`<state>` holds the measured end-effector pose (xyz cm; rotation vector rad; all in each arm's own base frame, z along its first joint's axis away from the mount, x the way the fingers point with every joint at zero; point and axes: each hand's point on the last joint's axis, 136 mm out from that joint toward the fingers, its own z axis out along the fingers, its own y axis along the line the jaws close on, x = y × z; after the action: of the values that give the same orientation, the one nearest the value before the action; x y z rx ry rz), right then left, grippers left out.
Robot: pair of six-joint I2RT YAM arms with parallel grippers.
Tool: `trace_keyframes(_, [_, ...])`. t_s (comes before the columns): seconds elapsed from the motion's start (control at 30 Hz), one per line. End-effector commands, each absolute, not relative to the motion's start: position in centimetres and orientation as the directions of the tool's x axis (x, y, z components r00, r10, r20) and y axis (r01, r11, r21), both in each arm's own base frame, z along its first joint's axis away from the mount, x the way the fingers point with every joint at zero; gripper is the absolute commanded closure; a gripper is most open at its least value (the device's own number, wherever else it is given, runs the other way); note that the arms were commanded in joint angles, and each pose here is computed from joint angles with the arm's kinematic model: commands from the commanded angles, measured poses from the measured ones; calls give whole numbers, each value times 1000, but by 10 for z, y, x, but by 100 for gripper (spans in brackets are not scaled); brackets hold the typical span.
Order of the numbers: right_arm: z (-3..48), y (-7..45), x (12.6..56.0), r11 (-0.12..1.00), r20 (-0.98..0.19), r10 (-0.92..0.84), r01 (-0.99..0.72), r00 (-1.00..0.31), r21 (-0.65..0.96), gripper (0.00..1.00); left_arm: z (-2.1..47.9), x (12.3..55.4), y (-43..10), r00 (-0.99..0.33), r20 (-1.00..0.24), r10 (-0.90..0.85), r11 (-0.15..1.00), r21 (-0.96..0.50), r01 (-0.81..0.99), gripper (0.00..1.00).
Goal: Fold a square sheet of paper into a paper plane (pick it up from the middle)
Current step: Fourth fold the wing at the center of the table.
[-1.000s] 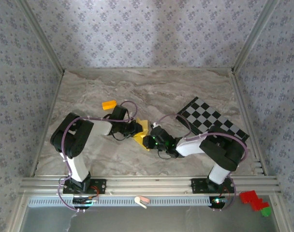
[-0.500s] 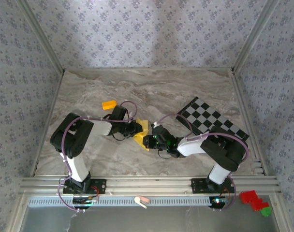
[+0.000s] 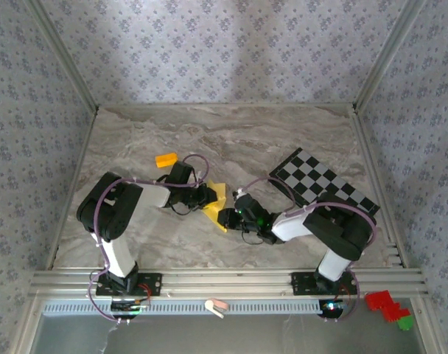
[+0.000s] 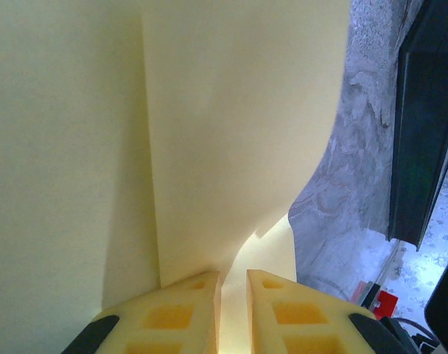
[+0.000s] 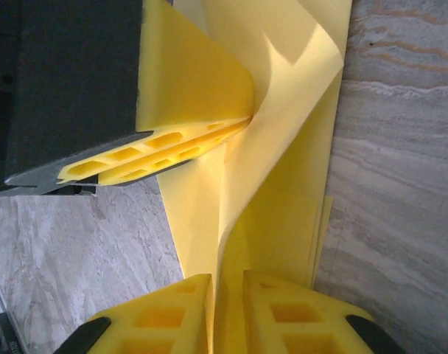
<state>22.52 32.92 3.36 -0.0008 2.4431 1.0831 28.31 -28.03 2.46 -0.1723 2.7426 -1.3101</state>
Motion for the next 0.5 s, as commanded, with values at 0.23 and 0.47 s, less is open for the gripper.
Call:
trace_keyframes(0.23, [40,322,217,694,-412,182,-181,-893,697,81,-2,270,-266,-987,12,-159,683,-720,-118,83])
trace_keyframes(0.47, [29,324,213,696,-384,190,-152,-904,702,88,0,270,-266,-987,15,-158,683,-720,-120,83])
